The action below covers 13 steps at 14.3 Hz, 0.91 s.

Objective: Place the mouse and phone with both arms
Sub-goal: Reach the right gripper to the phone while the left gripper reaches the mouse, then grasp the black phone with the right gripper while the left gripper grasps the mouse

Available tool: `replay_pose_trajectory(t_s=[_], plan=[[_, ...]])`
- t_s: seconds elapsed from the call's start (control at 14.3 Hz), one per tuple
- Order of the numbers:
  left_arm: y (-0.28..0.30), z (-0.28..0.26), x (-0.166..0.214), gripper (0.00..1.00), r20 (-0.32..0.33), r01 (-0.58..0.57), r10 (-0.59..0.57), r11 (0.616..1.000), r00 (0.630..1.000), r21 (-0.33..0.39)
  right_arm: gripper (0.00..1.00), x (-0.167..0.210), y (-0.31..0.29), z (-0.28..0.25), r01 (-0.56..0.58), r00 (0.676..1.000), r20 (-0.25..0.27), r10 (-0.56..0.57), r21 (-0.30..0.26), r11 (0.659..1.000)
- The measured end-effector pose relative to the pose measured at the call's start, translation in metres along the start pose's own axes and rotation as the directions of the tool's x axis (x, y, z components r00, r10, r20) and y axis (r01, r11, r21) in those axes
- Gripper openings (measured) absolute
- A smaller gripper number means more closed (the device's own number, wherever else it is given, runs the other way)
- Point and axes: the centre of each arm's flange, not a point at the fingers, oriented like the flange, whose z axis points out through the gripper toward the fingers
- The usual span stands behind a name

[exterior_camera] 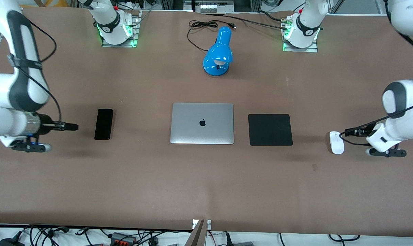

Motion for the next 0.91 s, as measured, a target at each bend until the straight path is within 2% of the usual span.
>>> replay_pose_trajectory(t_s=[0.21,0.42,0.63,0.77,0.91], plan=[[0.005,0.039,-0.001,1.0,-0.053,-0.013,0.013,1.0,0.999,0.005,1.0,-0.007,-0.019,0.057,-0.069,0.997,0.015,0.069,-0.013,0.998],[0.013,0.076,-0.013,1.0,-0.171,-0.021,0.024,1.0,0.985,0.02,1.0,-0.019,-0.023,0.095,-0.089,0.996,0.008,0.089,-0.016,0.996],[0.02,0.107,-0.027,1.0,-0.271,-0.024,0.032,0.999,0.962,0.032,1.0,-0.029,-0.032,0.124,-0.061,0.997,-0.037,0.061,-0.021,0.998],[0.022,0.124,-0.028,1.0,-0.304,-0.026,0.035,0.999,0.952,0.035,1.0,-0.039,-0.042,0.139,0.001,0.998,-0.064,-0.004,-0.05,0.999],[0.022,0.132,-0.028,1.0,-0.312,-0.027,0.037,0.999,0.949,0.036,1.0,-0.048,-0.046,0.147,0.029,0.997,-0.062,-0.033,-0.063,0.998]])
